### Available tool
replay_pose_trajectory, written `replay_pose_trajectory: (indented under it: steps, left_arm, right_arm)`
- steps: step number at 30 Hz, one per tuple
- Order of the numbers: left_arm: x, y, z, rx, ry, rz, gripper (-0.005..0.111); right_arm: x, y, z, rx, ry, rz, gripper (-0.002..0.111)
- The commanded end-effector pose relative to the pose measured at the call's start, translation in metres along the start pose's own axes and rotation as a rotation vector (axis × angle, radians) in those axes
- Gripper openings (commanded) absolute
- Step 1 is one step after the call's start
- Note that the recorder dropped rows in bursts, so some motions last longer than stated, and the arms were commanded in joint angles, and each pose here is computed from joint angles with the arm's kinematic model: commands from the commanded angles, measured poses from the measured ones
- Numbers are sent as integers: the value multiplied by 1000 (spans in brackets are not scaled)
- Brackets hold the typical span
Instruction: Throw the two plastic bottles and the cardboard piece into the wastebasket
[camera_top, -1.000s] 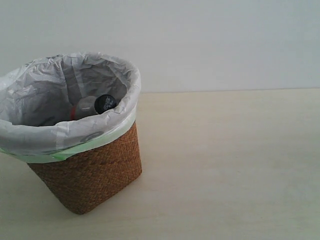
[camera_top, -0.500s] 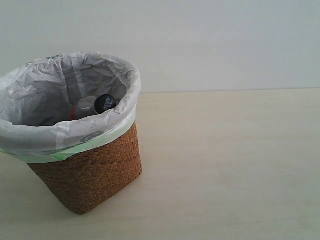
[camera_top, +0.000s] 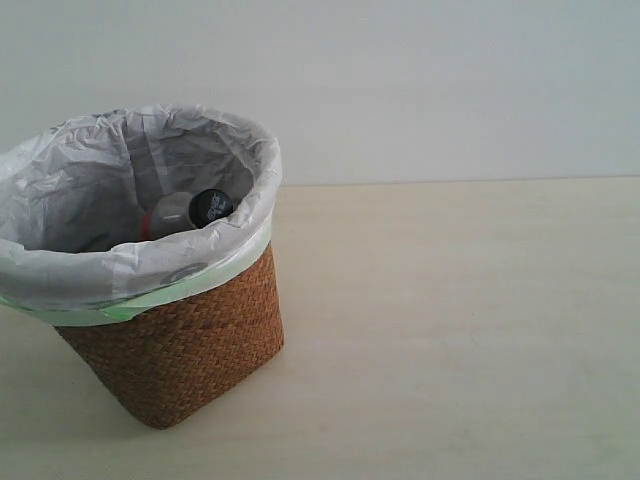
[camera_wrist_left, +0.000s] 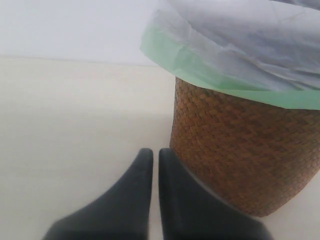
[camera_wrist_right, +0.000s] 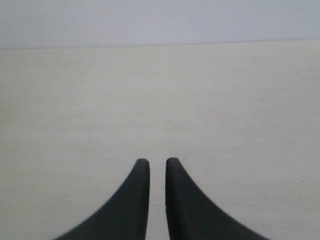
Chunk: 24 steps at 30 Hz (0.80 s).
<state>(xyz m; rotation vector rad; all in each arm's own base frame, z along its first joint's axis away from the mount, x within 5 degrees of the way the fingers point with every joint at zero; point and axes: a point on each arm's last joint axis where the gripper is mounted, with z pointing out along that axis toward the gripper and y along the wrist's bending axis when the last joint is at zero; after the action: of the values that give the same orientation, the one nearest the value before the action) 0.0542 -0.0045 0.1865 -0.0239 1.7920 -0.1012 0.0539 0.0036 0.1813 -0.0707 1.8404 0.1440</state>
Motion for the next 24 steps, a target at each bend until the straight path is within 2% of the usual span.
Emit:
replay_pose_trajectory:
  steps: [1, 24]
  left_arm:
    - [1, 0, 0, -2, 0, -2, 4]
    - [1, 0, 0, -2, 0, -2, 4]
  right_arm:
    - [0, -1, 0, 8, -9, -14, 9]
    - [-1, 1, 0, -20, -9, -22, 9]
